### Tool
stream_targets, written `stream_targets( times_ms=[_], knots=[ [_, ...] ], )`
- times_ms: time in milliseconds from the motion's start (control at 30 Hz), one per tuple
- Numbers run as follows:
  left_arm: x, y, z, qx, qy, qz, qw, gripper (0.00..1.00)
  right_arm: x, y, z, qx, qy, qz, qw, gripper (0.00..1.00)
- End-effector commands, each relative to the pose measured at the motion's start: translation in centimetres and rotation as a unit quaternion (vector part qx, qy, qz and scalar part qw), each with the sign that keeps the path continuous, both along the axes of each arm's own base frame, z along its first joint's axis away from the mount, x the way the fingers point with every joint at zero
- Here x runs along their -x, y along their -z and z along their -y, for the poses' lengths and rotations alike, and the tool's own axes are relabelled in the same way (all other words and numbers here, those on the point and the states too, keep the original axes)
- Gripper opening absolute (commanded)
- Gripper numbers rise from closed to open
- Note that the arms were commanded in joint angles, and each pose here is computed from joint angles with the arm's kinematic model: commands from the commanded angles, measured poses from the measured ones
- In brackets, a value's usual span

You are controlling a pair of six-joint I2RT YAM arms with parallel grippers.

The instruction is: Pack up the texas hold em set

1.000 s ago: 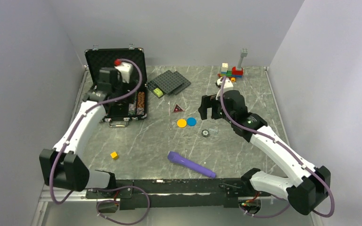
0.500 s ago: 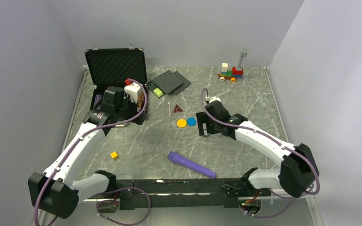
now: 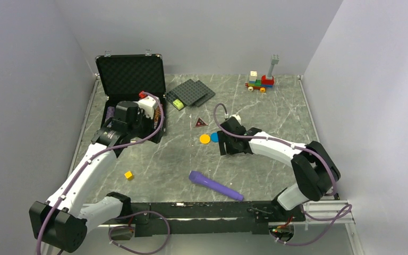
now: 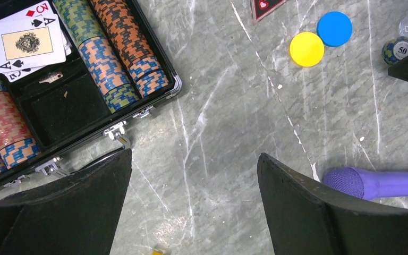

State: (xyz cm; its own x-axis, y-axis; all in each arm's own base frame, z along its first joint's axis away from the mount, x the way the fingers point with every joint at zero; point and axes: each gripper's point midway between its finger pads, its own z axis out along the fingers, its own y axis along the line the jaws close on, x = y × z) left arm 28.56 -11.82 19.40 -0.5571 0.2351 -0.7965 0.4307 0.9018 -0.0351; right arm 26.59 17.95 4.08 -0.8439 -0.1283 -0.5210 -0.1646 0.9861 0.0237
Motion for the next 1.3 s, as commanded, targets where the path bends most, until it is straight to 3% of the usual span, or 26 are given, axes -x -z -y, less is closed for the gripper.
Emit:
stream_targets(
  times_ms=[0, 167, 733, 1133, 1233, 1267],
  knots=[
    [-0.3, -1.4, 0.0, 0.011, -0.005, 0.029, 1.000, 0.91, -1.3, 0.3, -0.8, -0.012, 0.009, 0.015, 1.000, 0.73],
    [-0.4, -1.2, 0.0, 0.009, -0.005, 0.025, 1.000, 0.91, -1.2, 1.3, 0.1, 0.013, 0.020, 0.008, 1.000, 0.70],
    [-0.5, -0.7, 0.3, 0.010, 0.000, 0.016, 1.000, 0.91, -1.1, 2.9, 0.1, -0.004, 0.023, -0.001, 1.000, 0.57],
    [-0.1, -0.7, 1.7, 0.033, 0.034, 0.007, 0.999, 0.91, -1.4, 2.7, -0.6, 0.002, -0.019, 0.004, 1.000, 0.32],
    [0.3, -1.1, 2.5, 0.049, 0.054, 0.008, 0.997, 0.92, -1.7, 1.3, -1.9, -0.005, -0.048, 0.026, 0.998, 0.15],
    [0.4, -1.2, 2.8, 0.054, 0.061, 0.010, 0.997, 0.91, -1.8, 0.7, -2.4, -0.005, -0.059, 0.037, 0.998, 0.05]
  ],
)
